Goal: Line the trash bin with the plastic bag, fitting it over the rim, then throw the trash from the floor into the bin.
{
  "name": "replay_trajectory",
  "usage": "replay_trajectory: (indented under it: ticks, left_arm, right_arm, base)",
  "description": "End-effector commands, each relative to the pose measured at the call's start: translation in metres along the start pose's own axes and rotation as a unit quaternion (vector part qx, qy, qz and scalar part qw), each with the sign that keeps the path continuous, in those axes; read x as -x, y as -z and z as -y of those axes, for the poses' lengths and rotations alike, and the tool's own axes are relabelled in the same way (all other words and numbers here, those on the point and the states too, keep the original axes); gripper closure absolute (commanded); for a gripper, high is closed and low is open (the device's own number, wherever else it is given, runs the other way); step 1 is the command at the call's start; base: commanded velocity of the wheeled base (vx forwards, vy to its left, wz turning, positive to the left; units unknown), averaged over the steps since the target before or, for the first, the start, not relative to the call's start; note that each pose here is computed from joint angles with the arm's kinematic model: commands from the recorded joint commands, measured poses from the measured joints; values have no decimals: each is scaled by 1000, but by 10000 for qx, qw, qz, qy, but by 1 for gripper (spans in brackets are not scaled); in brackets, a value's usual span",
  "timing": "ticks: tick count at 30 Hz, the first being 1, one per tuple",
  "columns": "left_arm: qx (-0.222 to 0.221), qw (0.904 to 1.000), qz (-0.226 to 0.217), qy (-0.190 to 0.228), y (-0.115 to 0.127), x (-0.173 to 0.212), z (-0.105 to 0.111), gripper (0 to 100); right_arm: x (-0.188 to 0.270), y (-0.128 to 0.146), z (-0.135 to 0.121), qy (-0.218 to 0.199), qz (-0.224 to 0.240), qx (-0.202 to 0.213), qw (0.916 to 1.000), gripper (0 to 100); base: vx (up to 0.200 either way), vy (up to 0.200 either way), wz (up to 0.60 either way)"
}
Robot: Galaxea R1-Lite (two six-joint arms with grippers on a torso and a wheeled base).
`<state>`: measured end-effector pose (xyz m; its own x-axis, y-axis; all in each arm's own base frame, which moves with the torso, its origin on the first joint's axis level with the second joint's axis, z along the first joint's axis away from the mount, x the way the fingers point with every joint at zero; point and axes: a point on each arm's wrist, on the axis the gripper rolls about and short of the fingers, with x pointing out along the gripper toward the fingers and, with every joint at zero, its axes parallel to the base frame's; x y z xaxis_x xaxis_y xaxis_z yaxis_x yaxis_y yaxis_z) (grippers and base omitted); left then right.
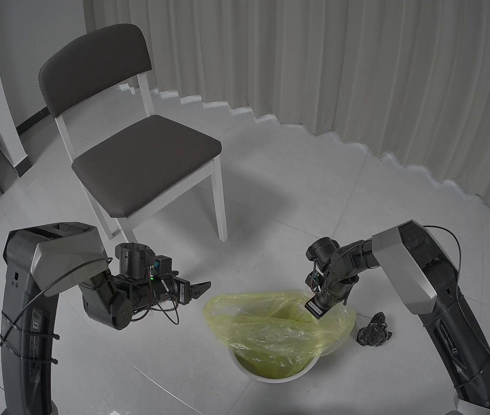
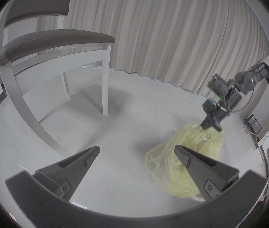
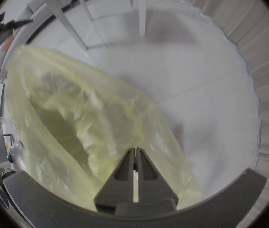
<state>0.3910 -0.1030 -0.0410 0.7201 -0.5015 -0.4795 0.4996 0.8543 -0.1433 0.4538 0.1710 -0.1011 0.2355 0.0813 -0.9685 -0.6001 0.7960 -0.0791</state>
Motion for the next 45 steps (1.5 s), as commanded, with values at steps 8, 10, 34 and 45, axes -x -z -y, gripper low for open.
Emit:
replay_trajectory:
  ticks: [8, 10, 34, 45]
  left_arm:
    - [-22, 10000, 65, 19, -3, 1, 2, 0]
    - [-18, 10000, 42, 26, -1, 0, 2, 0]
    - [48, 9997, -28, 248, 18, 14, 18, 0]
    - [-11, 9993, 74, 357, 18, 14, 22, 0]
  right_arm:
    - [113, -38, 14, 394, 1181, -18, 9922, 0]
    - [122, -40, 15, 453, 1267, -23, 9909, 0]
    - [123, 20, -100, -204, 1147, 1121, 9868, 0]
    - [67, 16, -105, -271, 820, 1196, 9891, 0]
  base:
    - [0, 0, 0]
    - [0, 0, 0]
    - [0, 0, 0]
    - [0, 0, 0]
